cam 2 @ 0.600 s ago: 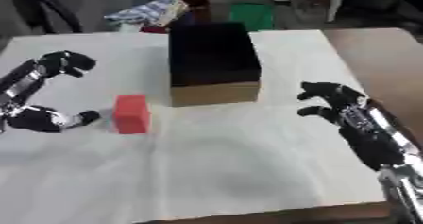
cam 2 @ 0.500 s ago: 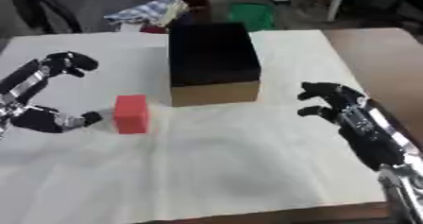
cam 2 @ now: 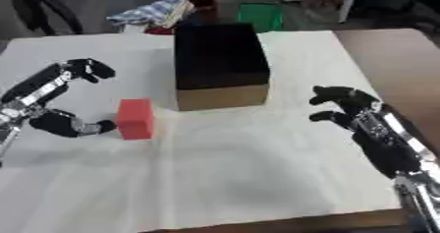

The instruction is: Pick up objects on the table and place them in the box.

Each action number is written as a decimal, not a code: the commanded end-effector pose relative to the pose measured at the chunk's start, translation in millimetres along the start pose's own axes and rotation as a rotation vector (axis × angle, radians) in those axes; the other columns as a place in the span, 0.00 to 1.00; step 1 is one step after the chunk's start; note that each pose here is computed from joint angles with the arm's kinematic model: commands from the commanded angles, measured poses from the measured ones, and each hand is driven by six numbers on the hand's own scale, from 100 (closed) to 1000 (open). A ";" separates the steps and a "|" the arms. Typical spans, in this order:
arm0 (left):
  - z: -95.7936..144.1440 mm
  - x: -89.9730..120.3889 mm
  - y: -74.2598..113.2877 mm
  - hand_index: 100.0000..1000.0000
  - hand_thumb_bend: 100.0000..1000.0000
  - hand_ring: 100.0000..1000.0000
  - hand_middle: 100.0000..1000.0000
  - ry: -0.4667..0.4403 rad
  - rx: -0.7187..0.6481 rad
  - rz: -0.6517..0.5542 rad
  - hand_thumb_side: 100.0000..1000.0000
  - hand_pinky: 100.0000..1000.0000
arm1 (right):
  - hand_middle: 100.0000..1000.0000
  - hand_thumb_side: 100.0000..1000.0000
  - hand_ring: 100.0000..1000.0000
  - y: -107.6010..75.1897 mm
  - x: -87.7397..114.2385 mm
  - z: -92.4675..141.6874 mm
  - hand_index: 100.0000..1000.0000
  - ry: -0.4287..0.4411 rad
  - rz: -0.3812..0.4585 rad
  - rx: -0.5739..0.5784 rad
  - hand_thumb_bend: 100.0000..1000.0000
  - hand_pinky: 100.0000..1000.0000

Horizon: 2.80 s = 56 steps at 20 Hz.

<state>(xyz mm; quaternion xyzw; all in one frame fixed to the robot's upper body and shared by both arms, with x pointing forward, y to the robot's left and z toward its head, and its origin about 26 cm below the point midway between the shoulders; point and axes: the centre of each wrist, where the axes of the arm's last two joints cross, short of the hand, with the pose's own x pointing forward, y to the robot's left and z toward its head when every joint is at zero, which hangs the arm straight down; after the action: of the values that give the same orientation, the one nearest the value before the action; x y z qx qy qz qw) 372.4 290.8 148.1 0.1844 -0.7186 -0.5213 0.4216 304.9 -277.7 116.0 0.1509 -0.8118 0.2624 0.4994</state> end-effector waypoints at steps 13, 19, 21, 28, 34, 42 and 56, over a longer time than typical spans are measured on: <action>-22.7 -18.9 -15.8 0.82 0.57 0.78 0.75 0.056 -0.082 -0.074 0.22 0.75 | 0.67 0.72 1.00 -2.4 5.8 -1.6 0.79 -0.011 0.012 0.013 0.00 0.72; -26.1 -24.5 -21.9 0.81 0.57 0.77 0.72 0.070 -0.109 -0.087 0.21 0.75 | 0.67 0.72 1.00 -2.2 5.6 -1.7 0.79 -0.011 0.010 0.013 0.00 0.72; -26.8 -26.4 -23.8 0.81 0.57 0.76 0.71 0.077 -0.119 -0.091 0.22 0.75 | 0.67 0.72 1.00 -2.0 5.5 -1.7 0.79 -0.011 0.009 0.013 0.00 0.72; -29.7 -32.2 -29.7 0.80 0.58 0.75 0.69 0.097 -0.152 -0.103 0.22 0.74 | 0.67 0.72 1.00 -1.8 5.0 -1.8 0.79 -0.010 0.007 0.013 0.00 0.72; -32.4 -36.1 -33.8 0.77 0.57 0.72 0.64 0.114 -0.159 -0.101 0.21 0.73 | 0.67 0.72 1.00 -1.4 4.5 -1.7 0.79 -0.007 0.006 0.016 0.00 0.72; -33.7 -36.1 -32.8 0.60 0.52 0.60 0.42 0.132 -0.071 -0.081 0.05 0.66 | 0.67 0.72 1.00 -1.1 4.1 -1.9 0.79 -0.006 0.005 0.018 0.00 0.72; -41.8 -14.1 -5.8 0.36 0.39 0.45 0.15 0.093 0.286 0.008 0.00 0.57 | 0.67 0.72 1.00 -0.5 3.3 -1.8 0.79 -0.005 0.004 0.020 0.00 0.72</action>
<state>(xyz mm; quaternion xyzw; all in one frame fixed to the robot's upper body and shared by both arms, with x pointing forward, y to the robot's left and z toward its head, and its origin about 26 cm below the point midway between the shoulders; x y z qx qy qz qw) 411.2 269.8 119.3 0.2540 -0.7516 -0.4129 0.4473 304.6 -276.6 113.7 0.1565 -0.8067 0.2666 0.5037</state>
